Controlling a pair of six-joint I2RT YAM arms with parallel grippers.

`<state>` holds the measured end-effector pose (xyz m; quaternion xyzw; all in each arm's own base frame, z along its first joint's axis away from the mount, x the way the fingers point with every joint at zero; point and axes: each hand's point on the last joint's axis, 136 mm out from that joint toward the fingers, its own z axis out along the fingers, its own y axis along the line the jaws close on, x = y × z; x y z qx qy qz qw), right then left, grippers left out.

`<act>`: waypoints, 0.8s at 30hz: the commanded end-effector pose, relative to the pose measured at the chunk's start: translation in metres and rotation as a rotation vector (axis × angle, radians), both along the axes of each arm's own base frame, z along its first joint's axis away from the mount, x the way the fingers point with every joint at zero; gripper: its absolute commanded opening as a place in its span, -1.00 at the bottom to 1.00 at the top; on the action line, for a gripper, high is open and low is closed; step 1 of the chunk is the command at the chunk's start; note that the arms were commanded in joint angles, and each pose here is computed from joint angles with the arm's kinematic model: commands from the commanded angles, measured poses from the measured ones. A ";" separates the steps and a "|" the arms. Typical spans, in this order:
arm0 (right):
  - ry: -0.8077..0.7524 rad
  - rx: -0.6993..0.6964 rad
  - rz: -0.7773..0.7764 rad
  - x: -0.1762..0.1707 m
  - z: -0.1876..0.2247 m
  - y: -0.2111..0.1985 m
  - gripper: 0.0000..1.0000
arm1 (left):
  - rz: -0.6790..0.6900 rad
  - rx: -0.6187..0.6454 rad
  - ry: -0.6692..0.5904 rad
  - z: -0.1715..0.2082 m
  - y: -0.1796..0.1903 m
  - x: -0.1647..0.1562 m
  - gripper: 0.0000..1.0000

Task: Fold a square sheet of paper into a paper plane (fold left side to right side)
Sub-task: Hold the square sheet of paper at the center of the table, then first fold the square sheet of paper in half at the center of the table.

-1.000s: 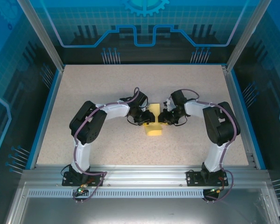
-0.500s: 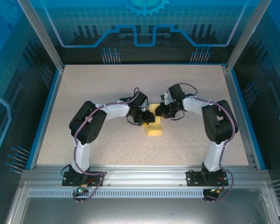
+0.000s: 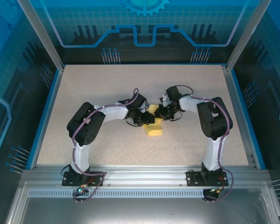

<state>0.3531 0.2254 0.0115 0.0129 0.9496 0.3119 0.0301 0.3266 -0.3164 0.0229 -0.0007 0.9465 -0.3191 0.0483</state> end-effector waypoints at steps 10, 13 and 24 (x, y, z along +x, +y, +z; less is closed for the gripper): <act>0.121 -0.124 -0.020 -0.027 -0.036 -0.018 -0.70 | -0.234 -0.043 -0.004 0.006 -0.003 -0.083 -0.04; 0.125 -0.122 -0.023 -0.028 -0.036 -0.019 -0.70 | -0.250 -0.068 -0.030 0.015 -0.007 -0.092 -0.02; 0.115 -0.116 -0.017 -0.028 -0.033 -0.017 -0.70 | -0.129 -0.106 -0.193 0.066 0.007 -0.065 0.04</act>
